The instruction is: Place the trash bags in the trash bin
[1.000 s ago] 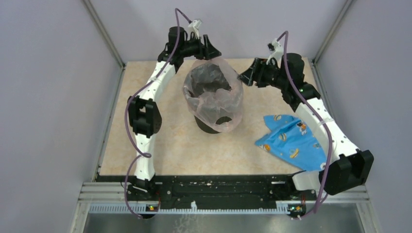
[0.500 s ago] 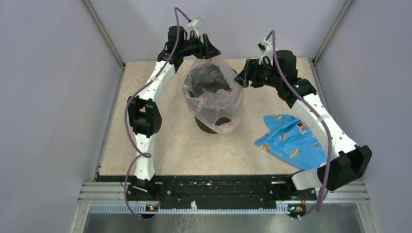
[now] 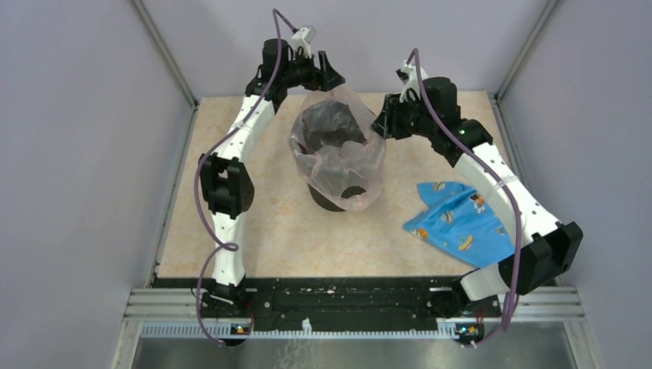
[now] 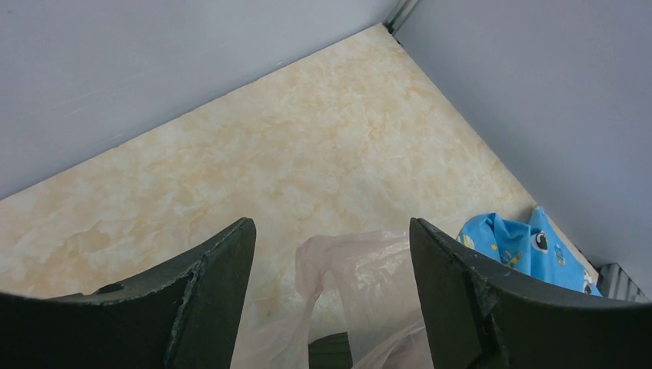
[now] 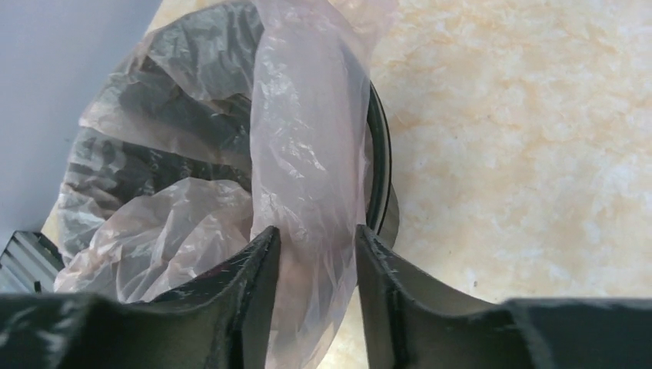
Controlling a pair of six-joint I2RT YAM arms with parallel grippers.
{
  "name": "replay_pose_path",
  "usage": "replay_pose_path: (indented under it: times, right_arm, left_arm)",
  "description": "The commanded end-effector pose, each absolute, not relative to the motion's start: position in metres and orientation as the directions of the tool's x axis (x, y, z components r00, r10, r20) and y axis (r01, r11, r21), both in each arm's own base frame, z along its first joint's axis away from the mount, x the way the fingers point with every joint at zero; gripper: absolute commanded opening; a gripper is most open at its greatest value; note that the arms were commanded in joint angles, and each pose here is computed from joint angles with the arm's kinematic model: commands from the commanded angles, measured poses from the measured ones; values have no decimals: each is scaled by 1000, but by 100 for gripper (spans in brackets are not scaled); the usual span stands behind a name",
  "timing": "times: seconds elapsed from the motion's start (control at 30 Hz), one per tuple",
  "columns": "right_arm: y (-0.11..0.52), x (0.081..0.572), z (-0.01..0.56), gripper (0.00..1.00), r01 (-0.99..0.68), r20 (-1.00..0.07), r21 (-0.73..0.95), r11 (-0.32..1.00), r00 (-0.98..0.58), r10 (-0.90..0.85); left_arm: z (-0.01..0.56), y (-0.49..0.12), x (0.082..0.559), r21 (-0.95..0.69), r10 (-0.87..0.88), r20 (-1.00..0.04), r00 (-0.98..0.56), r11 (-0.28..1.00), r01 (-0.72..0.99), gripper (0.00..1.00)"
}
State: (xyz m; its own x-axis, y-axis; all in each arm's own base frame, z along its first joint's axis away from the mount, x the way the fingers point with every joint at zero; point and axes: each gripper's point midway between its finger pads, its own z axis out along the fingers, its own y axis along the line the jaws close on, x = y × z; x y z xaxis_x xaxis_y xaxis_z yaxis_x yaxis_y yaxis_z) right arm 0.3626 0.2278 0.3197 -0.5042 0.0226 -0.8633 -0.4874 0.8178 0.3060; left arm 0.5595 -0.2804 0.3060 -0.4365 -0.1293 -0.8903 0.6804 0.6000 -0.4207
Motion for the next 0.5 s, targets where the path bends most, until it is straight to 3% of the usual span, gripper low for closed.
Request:
replay_pose_path:
  times: [0.0,0.23,0.47]
  right_arm:
    - [226,370,335,36,-463,-884,272,844,-467,28]
    - [210,381,334,16,-353,-884,264,898,-461,79]
    - [202,393,323,11,-264,-875,268,927,-469,120]
  left_arm:
    - [375,-260,539,-317,-137,-943,-304,645,696,79]
    - [367,-233,516,-290,-106,-943,-316,729,620,76]
    - [348,-234,513,-293,-76,-935,-348,720,629,69]
